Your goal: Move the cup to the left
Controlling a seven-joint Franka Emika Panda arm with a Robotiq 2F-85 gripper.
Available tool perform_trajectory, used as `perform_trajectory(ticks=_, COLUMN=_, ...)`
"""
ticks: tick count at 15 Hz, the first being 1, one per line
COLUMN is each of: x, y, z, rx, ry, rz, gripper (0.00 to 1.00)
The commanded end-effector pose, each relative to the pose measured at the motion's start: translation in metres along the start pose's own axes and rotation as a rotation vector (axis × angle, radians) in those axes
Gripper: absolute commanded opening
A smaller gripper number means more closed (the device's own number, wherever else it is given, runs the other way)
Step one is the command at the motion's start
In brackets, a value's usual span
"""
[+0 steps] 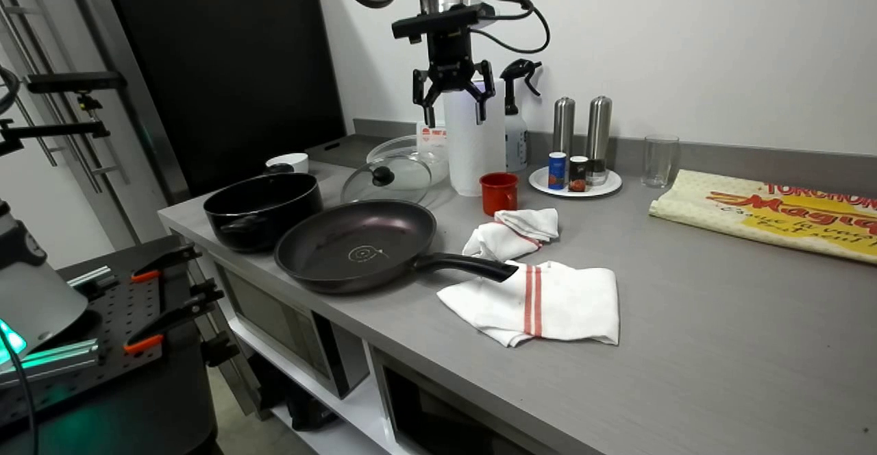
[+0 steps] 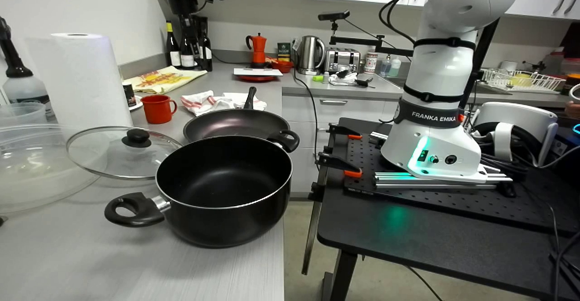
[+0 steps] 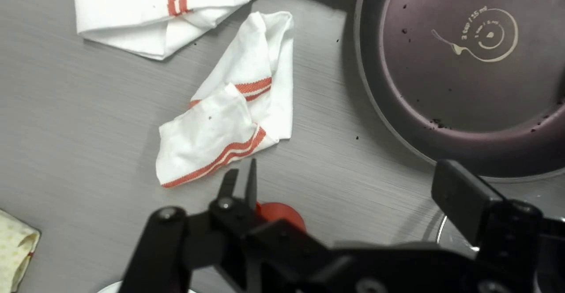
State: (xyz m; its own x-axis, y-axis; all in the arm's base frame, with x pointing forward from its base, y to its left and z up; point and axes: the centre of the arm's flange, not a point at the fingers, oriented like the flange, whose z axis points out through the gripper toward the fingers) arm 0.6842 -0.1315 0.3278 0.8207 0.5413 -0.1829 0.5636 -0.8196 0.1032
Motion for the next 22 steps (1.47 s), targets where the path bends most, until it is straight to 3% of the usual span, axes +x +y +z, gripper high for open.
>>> perform_trajectory(ticks=1, x=0.038, y=0.011, z=0.011, rx=-0.023, ry=-0.022, rz=-0.103, gripper=1.0)
perform_trajectory(ticks=2, x=0.038, y=0.008, z=0.008, rx=-0.011, ry=-0.027, rz=-0.124, gripper=1.0)
perform_trajectory(ticks=3, x=0.023, y=-0.003, z=0.015, rx=-0.007, ry=-0.01, rz=-0.071, gripper=1.0)
perform_trajectory(ticks=10, x=0.024, y=-0.001, z=0.02, rx=-0.002, ry=-0.012, rz=-0.072, gripper=1.0)
perform_trajectory(ticks=22, x=0.093, y=0.006, z=0.089, rx=0.043, ry=-0.058, rz=-0.185, gripper=1.0)
